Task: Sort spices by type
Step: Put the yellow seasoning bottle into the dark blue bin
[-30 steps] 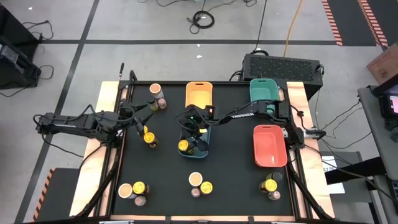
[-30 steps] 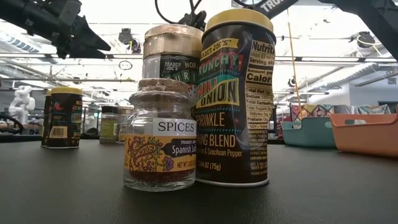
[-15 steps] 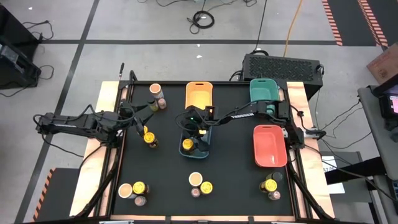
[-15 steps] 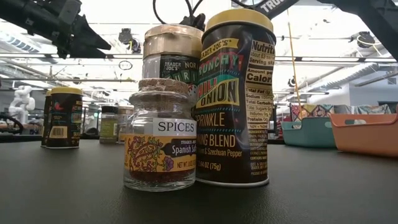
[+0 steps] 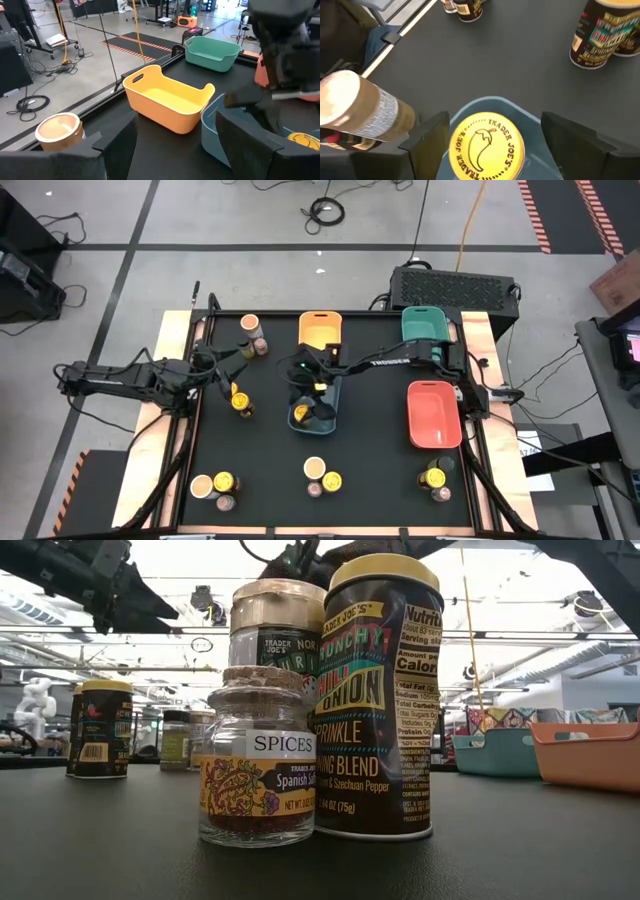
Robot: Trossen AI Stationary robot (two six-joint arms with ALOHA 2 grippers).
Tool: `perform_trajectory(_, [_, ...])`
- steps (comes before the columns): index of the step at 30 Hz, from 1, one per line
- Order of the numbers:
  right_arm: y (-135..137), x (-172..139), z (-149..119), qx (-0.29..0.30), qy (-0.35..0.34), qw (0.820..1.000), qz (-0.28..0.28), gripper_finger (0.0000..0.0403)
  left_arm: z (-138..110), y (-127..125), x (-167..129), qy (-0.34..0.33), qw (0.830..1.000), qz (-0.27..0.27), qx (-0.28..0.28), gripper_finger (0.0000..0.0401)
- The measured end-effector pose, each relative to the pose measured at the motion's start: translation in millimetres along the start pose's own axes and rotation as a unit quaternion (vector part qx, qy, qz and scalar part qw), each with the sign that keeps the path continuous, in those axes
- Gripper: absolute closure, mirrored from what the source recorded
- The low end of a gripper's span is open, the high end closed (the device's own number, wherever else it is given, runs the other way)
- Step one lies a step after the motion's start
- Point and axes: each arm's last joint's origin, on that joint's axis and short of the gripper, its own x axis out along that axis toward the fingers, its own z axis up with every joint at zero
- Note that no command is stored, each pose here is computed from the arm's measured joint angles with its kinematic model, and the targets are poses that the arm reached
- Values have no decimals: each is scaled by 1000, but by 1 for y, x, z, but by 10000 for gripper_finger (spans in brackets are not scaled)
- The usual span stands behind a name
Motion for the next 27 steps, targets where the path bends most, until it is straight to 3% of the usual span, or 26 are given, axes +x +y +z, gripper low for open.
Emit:
perform_trajectory(9, [2,-18,33,-32,-28,999,-11,94,0,0,0,0,1000,-1,1,134])
perform_trajectory(19, [-1,-21,46,-77,-73,994,-42,94,0,-1,0,5,1000,-20,11,134])
perform_trajectory(23, [-2,-24,55,-55,-90,992,-66,94,0,-1,0,5,1000,-21,11,134])
perform_trajectory(27, [12,-43,69,-23,-35,998,-49,94,0,-1,0,5,1000,-21,14,134])
